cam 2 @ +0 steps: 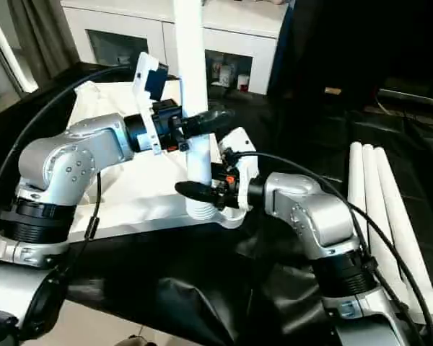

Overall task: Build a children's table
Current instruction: Pick table leg

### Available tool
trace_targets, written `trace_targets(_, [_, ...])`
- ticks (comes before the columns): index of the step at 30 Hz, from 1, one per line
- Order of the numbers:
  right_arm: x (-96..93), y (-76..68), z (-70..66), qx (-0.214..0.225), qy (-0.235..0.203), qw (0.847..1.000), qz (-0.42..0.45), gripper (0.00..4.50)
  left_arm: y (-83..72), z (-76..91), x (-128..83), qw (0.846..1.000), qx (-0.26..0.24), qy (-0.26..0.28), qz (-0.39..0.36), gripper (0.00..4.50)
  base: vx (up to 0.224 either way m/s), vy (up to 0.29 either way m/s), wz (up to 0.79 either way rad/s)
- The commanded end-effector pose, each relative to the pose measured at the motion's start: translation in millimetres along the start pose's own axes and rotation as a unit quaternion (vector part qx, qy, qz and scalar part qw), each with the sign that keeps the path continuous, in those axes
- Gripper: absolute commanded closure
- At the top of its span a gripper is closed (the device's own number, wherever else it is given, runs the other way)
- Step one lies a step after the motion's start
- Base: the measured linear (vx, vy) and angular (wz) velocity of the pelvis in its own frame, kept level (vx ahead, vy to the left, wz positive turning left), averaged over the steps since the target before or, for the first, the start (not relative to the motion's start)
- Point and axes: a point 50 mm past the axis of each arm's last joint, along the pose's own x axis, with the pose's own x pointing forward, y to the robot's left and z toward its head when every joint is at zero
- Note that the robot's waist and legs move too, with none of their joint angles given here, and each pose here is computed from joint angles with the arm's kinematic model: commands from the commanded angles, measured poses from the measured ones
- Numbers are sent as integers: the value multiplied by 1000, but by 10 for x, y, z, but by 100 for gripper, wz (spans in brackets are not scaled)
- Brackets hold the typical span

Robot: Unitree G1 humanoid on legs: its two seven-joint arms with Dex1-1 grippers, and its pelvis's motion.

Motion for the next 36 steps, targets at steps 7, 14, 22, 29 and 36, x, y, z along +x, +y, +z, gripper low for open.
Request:
trace_targets(7, [-20, -8, 37, 3, -4, 1000, -3, 151, 0, 11, 10, 1000, 12, 5, -1, 269, 0, 0, 0])
trace_targets(14, [-17, -3, 1, 10, -1, 1000, 0, 216, -14, 9, 17, 1000, 12, 4, -5, 269, 0, 0, 0])
trace_targets(22, [-16, -12, -15, 12, 0, 1000, 0, 257, -38, -5, 28, 1000, 9, 5, -11, 269, 0, 0, 0])
trace_targets(29, [-18, -18, -15, 11, 0, 1000, -1, 259, 0, -6, 20, 1000, 17, 7, 7, 214, 0, 0, 0])
trace_targets(36, [-29, -28, -9, 11, -12, 1000, -14, 259, 39, -45, -11, 1000, -11, -6, 13, 158, 0, 0, 0])
